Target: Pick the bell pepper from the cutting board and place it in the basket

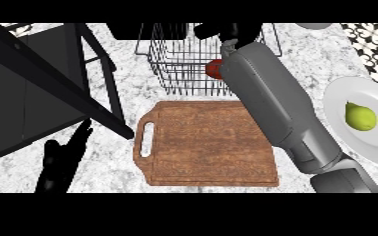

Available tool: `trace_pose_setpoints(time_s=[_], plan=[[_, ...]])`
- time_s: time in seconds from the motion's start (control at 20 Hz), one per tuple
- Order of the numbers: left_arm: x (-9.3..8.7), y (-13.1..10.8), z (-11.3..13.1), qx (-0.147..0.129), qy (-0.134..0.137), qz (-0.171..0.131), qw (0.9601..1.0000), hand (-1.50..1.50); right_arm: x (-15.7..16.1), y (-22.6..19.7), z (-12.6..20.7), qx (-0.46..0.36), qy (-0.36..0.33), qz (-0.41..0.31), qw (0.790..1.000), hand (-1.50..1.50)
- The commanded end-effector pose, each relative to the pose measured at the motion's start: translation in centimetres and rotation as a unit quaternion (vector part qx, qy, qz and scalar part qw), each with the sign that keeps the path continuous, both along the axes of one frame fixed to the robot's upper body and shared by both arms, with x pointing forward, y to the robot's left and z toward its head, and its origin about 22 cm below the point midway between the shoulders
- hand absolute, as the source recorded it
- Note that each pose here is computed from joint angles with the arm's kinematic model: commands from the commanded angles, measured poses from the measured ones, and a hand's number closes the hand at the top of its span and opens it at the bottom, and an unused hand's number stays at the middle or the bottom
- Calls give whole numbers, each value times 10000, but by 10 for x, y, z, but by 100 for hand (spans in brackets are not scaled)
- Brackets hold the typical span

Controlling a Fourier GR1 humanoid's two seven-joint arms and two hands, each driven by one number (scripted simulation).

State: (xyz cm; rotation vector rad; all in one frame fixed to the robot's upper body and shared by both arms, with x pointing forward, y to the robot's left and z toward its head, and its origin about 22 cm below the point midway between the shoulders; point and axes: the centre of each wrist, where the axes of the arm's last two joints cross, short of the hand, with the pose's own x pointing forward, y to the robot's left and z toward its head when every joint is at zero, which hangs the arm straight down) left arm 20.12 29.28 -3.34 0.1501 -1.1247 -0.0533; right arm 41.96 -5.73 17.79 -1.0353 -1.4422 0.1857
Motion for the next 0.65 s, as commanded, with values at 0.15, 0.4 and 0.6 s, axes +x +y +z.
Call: trace_pose_setpoints(time_s=[0.15,0.4,0.6], plan=[[-10,-8,-27,-14,577,189,9982,0,-6,-34,13,627,-595,-364,9956,-150],[-4,-3,-24,-115,550,352,9978,0,-23,-72,-2,776,-627,-718,9924,-150],[-18,1,-31,-49,618,303,9976,0,-42,-105,19,894,-504,-949,9902,-150]])
